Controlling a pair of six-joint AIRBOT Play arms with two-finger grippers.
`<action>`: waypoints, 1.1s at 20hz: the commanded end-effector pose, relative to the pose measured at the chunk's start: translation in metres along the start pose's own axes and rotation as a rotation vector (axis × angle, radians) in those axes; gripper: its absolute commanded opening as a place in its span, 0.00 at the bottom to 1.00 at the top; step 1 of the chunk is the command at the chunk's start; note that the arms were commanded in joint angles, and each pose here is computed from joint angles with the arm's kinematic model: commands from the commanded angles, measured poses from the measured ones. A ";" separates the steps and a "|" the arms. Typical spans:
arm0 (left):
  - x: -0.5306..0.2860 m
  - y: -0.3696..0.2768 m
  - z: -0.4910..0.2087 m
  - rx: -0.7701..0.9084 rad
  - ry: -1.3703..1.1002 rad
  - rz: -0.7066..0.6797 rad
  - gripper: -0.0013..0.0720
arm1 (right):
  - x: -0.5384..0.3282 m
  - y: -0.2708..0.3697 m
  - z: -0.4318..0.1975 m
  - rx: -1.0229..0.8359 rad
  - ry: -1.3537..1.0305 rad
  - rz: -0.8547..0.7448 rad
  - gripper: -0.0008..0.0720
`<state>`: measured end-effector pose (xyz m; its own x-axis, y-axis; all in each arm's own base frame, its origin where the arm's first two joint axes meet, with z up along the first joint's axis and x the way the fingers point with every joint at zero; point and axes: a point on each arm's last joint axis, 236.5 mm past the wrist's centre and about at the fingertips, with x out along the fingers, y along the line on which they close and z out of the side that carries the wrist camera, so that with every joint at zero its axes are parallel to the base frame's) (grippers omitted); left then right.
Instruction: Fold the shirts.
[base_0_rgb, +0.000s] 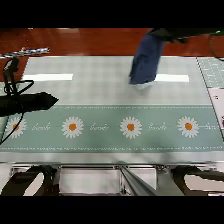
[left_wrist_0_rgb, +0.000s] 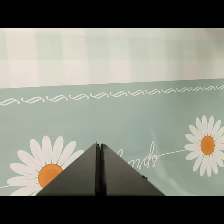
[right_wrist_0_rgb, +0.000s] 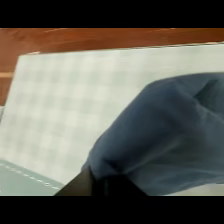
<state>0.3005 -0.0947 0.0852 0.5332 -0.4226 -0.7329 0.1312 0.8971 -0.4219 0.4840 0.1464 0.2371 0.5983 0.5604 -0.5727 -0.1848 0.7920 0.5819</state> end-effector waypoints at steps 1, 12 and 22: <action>0.000 0.000 0.000 0.007 -0.001 0.001 0.04 | -0.070 -0.059 0.012 0.108 -0.005 -0.122 0.04; 0.000 0.000 0.001 0.013 -0.002 0.001 0.04 | -0.230 -0.191 -0.067 0.422 0.041 -0.508 0.04; 0.000 0.001 0.009 0.064 -0.038 0.007 0.04 | -0.345 -0.283 -0.330 1.030 0.309 -1.091 0.04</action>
<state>0.3053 -0.0933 0.0879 0.5533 -0.4161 -0.7216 0.1766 0.9052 -0.3865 0.1578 -0.1878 0.1144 0.1153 -0.0408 -0.9925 0.8460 0.5277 0.0765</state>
